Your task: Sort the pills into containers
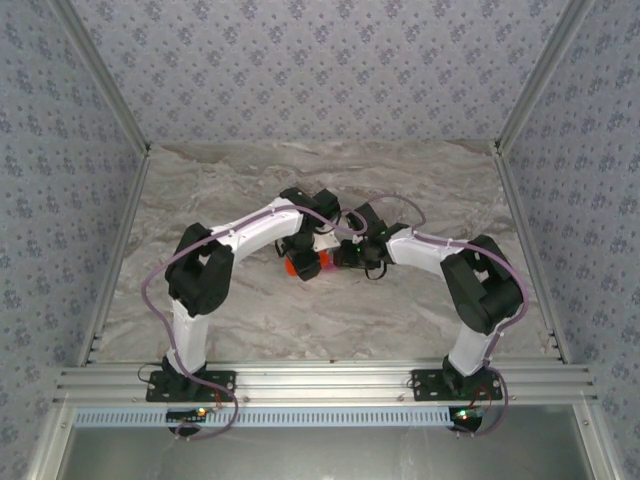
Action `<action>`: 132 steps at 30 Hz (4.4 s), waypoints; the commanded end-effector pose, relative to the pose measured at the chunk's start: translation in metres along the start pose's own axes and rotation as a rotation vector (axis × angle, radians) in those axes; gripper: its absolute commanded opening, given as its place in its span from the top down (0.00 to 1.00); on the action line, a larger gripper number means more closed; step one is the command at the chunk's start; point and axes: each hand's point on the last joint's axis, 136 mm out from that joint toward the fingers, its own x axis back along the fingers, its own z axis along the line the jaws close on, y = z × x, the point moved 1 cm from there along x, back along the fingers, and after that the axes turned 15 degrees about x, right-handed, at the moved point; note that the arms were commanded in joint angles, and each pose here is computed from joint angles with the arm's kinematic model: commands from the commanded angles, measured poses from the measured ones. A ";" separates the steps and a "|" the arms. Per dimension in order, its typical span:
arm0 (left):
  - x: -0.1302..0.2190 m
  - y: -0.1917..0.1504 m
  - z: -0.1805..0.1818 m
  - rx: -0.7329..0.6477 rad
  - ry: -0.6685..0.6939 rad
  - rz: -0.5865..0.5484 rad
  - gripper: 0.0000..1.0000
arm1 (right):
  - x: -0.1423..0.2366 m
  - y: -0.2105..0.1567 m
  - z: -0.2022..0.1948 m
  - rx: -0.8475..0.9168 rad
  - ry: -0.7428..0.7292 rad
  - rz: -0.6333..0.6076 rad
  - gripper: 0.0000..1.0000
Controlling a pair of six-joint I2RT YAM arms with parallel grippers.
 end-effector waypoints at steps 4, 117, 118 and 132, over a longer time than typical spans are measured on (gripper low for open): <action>-0.007 -0.002 -0.009 -0.048 -0.007 0.043 1.00 | 0.002 0.009 0.007 0.000 0.011 -0.017 0.48; -0.009 -0.002 -0.008 -0.113 0.081 0.063 1.00 | -0.003 0.002 -0.010 -0.096 0.070 -0.017 0.56; -0.005 -0.001 -0.008 -0.112 0.084 0.054 1.00 | -0.002 0.002 -0.010 -0.095 0.070 -0.018 0.56; -0.003 -0.001 -0.006 -0.121 0.096 0.057 1.00 | -0.003 0.001 -0.010 -0.095 0.069 -0.011 0.56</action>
